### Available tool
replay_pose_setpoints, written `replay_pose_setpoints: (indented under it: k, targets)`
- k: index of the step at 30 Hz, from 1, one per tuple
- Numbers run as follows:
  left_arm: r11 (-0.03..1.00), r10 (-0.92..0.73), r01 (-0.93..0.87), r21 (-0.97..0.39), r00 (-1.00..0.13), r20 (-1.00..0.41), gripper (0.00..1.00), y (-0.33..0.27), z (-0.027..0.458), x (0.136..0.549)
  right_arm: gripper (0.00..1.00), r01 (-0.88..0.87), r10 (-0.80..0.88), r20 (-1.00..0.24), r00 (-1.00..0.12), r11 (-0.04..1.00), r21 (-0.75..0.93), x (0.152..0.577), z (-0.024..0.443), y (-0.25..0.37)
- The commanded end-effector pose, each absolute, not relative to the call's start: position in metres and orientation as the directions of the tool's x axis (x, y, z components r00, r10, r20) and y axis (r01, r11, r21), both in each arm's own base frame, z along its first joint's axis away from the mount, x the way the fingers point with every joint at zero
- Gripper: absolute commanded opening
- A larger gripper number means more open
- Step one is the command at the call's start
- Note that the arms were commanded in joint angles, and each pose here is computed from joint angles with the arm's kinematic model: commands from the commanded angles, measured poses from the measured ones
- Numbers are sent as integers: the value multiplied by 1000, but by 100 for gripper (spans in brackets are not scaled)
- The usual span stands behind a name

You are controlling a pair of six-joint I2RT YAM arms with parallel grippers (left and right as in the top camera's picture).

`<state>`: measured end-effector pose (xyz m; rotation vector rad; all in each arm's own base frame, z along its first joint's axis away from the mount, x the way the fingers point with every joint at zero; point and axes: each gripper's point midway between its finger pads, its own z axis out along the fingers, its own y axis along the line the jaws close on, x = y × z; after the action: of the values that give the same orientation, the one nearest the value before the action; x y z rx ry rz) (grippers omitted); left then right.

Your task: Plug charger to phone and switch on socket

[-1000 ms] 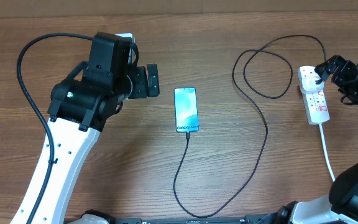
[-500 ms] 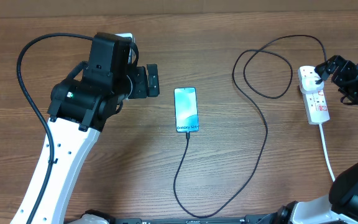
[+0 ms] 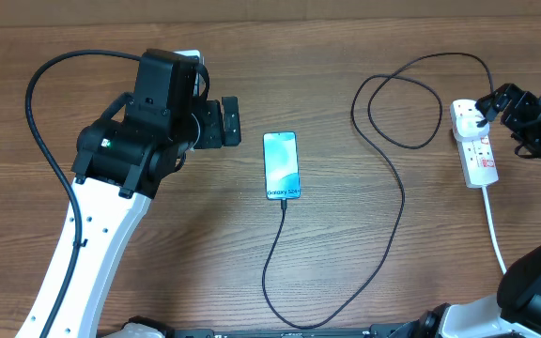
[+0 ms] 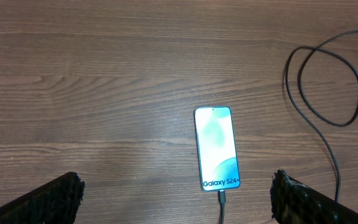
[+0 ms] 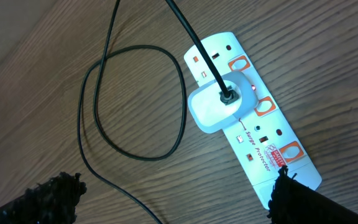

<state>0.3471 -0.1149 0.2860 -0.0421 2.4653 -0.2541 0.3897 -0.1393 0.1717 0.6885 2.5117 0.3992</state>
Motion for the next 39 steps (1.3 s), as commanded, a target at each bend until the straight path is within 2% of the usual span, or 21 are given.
replay_pose_setpoints:
  k: [1, 28, 34, 39]
  targets:
    - [985, -74, 38, -166, -785, -615, 100, -111, 285, 349, 100, 396, 540, -399, -741, 831, 391, 390, 174, -141]
    - [986, -76, 35, -163, -776, -626, 100, -108, 287, 344, 100, 396, 540, -399, -741, 831, 391, 390, 174, -141]
    - [983, -102, 35, -179, -706, -701, 100, -98, 289, 329, 100, 396, 540, -399, -741, 831, 391, 390, 174, -141]
    - [974, -140, 60, -218, -598, -789, 100, -92, 271, 314, 100, 396, 540, -399, -741, 831, 391, 390, 174, -141]
